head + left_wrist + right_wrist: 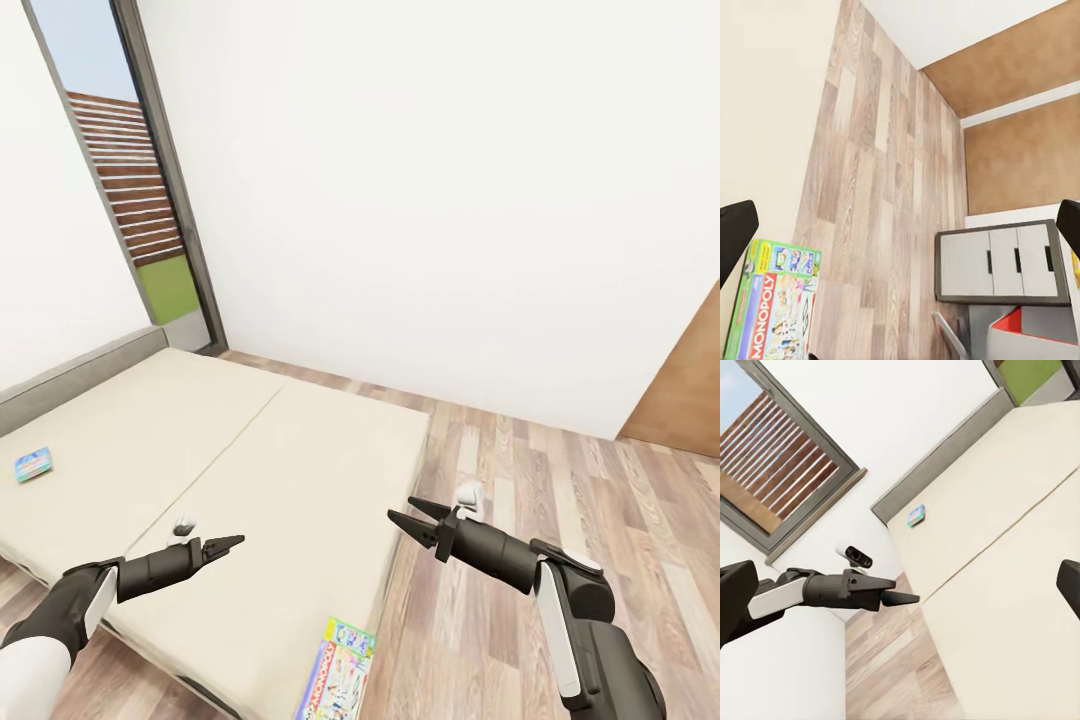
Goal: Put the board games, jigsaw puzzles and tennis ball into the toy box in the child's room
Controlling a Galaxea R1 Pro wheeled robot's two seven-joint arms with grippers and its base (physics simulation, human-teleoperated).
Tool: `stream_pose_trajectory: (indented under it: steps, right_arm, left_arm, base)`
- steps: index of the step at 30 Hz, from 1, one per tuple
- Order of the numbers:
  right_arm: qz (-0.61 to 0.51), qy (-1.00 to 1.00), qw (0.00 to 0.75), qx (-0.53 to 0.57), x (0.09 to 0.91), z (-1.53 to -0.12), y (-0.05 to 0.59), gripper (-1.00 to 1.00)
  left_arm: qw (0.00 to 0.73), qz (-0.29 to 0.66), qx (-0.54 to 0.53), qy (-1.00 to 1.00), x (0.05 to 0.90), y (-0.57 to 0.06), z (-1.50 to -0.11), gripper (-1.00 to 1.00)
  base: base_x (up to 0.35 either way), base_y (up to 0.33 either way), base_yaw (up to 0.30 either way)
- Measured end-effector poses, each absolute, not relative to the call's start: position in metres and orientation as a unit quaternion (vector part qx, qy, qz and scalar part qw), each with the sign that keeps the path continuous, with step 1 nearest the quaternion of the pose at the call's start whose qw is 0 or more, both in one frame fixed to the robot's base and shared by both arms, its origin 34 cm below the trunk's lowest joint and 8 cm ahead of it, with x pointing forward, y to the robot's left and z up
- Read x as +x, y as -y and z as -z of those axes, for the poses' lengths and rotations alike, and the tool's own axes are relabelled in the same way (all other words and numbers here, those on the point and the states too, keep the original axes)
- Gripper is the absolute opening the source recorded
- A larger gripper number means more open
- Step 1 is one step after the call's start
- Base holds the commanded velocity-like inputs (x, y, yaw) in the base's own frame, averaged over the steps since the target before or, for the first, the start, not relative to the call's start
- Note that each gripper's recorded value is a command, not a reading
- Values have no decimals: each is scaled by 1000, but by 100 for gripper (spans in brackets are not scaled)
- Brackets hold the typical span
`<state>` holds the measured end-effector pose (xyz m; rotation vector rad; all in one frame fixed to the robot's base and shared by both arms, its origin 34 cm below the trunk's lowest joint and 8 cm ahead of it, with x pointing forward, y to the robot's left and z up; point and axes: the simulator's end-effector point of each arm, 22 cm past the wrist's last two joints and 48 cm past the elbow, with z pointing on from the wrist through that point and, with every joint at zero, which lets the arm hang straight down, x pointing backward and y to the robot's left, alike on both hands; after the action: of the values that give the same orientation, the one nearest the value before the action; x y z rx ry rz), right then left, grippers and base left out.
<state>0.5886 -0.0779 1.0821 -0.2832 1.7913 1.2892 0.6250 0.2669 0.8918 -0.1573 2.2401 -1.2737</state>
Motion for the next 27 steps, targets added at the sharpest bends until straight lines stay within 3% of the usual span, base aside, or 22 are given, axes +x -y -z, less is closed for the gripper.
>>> stream_pose_trajectory:
  steps: [27]
  right_arm:
    - [-518, -716, 452, -121, 586, -1094, 78, 100]
  left_arm:
    - [287, 475, -52, -830, 628, -267, -905, 100]
  base:
    - [0, -3, 0]
